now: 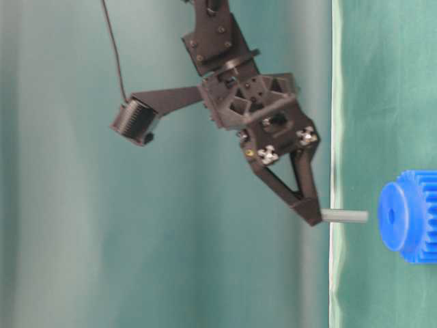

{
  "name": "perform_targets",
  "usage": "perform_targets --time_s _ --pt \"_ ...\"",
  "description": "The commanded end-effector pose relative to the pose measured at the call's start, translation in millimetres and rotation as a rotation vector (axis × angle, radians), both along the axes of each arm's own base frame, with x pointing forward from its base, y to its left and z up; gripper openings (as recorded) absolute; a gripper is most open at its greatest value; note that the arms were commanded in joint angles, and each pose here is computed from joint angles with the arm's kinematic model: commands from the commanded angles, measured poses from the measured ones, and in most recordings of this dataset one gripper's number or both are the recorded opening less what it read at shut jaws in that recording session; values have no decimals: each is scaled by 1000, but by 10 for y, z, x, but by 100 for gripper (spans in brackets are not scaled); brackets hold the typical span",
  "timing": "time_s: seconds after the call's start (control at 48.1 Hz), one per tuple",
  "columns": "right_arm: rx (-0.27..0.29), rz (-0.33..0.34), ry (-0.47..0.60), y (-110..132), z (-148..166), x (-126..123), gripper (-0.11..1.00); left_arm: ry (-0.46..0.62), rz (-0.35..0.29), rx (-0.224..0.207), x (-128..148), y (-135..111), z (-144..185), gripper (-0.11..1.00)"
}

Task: Insert the shaft placed at a random location into the center hole of the medium gear at another random location.
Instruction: 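Align the held shaft above the gear's center hole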

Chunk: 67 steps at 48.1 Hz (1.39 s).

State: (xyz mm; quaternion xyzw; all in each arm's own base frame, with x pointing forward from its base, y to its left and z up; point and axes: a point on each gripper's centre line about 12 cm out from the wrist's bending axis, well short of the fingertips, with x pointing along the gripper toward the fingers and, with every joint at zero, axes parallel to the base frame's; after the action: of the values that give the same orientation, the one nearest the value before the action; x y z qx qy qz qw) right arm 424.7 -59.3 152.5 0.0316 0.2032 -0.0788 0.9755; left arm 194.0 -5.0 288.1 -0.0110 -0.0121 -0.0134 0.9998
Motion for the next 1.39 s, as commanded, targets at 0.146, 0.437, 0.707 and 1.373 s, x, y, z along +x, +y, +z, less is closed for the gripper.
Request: perform_targets --time_s 0.146,0.437,0.707,1.373 --pt "-8 4 -16 1 34 85 13 -25 -4 1 26 -7 105 0" --pt "-5 3 -10 0 7 86 13 -25 -4 1 26 -7 105 0" --pt "-9 4 -36 3 149 75 13 -23 -4 1 26 -7 103 0" --pt "-12 15 -34 40 206 68 13 -23 -4 1 26 -7 103 0"
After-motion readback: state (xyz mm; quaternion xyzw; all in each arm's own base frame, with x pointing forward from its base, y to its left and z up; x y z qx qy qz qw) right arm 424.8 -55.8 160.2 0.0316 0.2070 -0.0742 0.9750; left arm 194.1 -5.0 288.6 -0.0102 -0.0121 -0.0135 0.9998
